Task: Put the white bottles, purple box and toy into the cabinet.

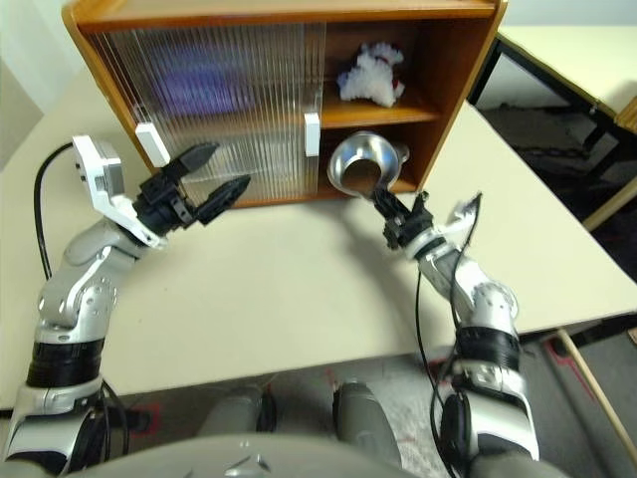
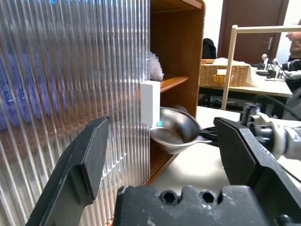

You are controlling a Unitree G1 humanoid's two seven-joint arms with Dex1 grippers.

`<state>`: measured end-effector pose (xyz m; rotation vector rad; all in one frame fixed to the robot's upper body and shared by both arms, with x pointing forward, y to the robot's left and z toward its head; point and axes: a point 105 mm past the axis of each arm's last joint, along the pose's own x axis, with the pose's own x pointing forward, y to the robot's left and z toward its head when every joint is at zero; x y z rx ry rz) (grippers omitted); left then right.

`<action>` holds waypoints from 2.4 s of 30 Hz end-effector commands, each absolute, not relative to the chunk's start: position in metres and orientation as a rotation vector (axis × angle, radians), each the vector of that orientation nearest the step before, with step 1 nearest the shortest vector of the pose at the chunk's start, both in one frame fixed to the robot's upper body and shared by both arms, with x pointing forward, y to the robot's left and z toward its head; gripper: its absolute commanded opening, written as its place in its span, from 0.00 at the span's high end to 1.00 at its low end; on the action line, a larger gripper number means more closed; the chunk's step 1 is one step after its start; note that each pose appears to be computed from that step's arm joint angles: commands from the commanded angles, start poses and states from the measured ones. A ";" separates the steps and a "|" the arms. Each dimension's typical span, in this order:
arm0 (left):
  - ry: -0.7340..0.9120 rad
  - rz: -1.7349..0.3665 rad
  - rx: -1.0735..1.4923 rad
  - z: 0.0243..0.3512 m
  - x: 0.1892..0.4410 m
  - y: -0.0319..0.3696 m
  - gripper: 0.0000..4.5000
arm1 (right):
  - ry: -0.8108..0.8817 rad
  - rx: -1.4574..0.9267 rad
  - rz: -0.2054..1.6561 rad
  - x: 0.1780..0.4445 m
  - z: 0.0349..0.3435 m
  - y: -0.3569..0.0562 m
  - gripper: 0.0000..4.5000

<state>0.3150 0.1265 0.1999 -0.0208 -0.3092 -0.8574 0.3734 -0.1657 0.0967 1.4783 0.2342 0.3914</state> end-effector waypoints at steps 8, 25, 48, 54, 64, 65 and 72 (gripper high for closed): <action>-0.306 -0.833 0.000 0.203 0.309 0.133 0.00 | 0.156 1.454 0.291 0.416 0.094 -0.163 0.99; -0.309 -0.796 0.018 0.205 0.307 0.139 0.00 | 0.119 1.464 0.164 0.447 0.091 -0.158 0.99; -0.314 -0.822 0.001 0.206 0.312 0.132 0.00 | 0.111 1.368 0.172 0.444 0.098 -0.173 0.01; -0.313 -0.832 -0.005 0.204 0.314 0.130 0.00 | 0.203 1.158 0.377 0.409 0.100 -0.142 0.01; -0.314 -0.844 -0.006 0.203 0.316 0.129 0.00 | 0.068 0.260 0.770 0.341 0.113 -0.073 0.15; -0.314 -0.845 -0.006 0.203 0.317 0.129 0.00 | 0.035 0.198 0.779 0.341 0.117 -0.069 0.21; -0.318 -0.846 -0.003 0.203 0.317 0.129 0.00 | -0.164 -0.080 0.750 0.356 0.143 -0.041 0.83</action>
